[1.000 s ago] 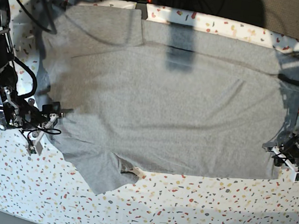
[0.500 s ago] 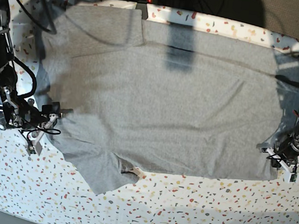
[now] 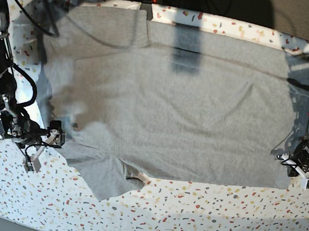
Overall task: Fold the T-shirt properly
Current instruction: 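Grasp the hem corners with both grippers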
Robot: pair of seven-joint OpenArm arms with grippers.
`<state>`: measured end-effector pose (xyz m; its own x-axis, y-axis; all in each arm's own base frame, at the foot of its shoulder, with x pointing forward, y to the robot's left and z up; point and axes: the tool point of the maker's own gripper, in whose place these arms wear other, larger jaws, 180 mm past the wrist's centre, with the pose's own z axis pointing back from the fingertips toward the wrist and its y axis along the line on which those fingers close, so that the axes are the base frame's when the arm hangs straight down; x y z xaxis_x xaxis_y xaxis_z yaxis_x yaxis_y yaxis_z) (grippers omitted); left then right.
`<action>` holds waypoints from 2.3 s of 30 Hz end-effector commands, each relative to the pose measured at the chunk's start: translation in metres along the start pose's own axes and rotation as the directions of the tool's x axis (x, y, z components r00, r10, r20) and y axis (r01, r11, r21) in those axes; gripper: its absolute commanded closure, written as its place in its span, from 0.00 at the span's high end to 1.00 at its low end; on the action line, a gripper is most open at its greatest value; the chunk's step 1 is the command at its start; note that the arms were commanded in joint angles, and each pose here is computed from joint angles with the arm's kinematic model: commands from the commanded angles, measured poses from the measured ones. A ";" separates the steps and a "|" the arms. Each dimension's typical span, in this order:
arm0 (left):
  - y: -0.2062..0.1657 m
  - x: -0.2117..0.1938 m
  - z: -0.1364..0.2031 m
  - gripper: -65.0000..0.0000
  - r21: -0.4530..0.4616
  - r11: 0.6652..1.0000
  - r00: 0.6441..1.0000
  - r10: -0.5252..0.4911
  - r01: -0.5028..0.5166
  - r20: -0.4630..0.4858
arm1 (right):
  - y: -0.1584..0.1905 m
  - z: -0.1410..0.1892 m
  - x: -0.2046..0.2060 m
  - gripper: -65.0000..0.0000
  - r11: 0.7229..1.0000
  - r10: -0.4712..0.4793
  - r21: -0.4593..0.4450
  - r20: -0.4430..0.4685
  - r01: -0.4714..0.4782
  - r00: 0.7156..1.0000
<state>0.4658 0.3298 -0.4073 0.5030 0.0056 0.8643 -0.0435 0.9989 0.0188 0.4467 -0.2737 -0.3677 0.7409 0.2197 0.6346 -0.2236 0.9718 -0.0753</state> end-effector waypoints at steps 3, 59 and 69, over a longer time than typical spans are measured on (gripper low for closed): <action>-0.001 0.019 -0.004 0.00 0.000 1.000 1.000 0.011 -0.011 0.025 | -0.016 0.013 0.047 0.69 1.000 -0.013 -0.019 0.106 0.015 0.994; -0.009 0.010 -0.002 0.00 -0.012 1.000 0.998 0.014 -0.013 0.056 | -0.003 -0.047 0.005 0.00 0.979 0.186 -0.040 -0.243 -0.201 0.952; 0.005 0.035 0.001 0.00 -0.040 0.997 0.994 0.070 -0.067 0.078 | 0.029 -0.049 0.036 0.00 0.957 0.291 0.057 -0.151 -0.286 0.945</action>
<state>0.4649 0.3273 -0.4044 0.5017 0.0726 0.8620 -0.0373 0.9974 -0.0622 0.4771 -0.2346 -0.4091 0.7572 0.5096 0.4086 -0.4739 0.8591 -0.1932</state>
